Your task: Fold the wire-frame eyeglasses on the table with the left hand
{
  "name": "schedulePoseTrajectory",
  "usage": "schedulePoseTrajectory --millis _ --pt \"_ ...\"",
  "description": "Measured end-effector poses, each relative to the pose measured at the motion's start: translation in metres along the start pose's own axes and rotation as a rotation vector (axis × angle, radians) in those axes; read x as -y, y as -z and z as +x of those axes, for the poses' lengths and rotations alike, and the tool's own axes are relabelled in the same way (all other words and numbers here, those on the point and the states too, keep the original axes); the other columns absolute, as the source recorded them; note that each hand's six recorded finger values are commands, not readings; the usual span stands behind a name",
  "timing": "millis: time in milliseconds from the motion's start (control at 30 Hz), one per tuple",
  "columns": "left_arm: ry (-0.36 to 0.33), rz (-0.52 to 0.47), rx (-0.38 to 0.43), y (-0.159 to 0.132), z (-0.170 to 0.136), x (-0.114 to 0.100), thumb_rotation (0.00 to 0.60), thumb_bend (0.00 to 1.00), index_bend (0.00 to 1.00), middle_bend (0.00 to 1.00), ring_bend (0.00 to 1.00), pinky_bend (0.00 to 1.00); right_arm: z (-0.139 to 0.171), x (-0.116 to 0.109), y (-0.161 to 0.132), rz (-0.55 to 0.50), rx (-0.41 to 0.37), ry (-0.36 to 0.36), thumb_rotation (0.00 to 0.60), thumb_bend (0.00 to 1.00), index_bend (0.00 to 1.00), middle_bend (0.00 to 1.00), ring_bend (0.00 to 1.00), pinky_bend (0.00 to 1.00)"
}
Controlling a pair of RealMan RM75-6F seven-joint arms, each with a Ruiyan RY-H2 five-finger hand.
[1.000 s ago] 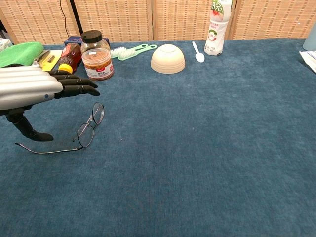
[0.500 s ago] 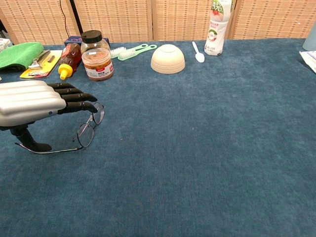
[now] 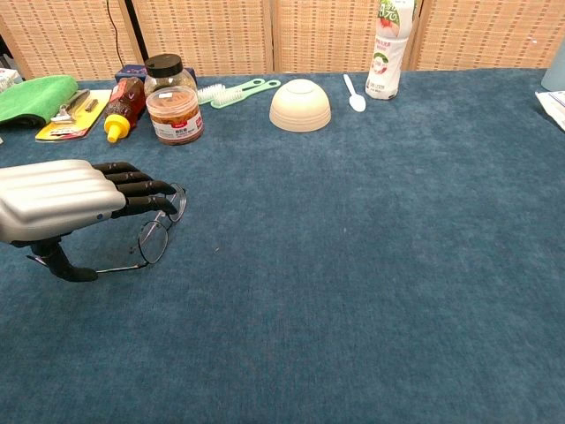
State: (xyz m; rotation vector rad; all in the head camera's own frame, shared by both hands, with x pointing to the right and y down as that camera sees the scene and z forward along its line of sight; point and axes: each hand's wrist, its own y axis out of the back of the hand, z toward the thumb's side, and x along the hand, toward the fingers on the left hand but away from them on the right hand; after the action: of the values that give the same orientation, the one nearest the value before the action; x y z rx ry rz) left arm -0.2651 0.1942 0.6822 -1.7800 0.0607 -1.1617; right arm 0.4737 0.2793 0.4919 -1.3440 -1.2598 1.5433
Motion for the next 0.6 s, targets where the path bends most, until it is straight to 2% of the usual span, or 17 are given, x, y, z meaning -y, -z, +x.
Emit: schedulePoseTrajectory --millis 600 --pt "-0.016 -0.028 -0.034 -0.001 0.013 0.012 0.583 0.19 0.14 0.00 0.00 0.00 0.000 0.001 0.003 0.001 0.009 -0.007 0.600 0.01 0.30 0.10 0.16 0.27"
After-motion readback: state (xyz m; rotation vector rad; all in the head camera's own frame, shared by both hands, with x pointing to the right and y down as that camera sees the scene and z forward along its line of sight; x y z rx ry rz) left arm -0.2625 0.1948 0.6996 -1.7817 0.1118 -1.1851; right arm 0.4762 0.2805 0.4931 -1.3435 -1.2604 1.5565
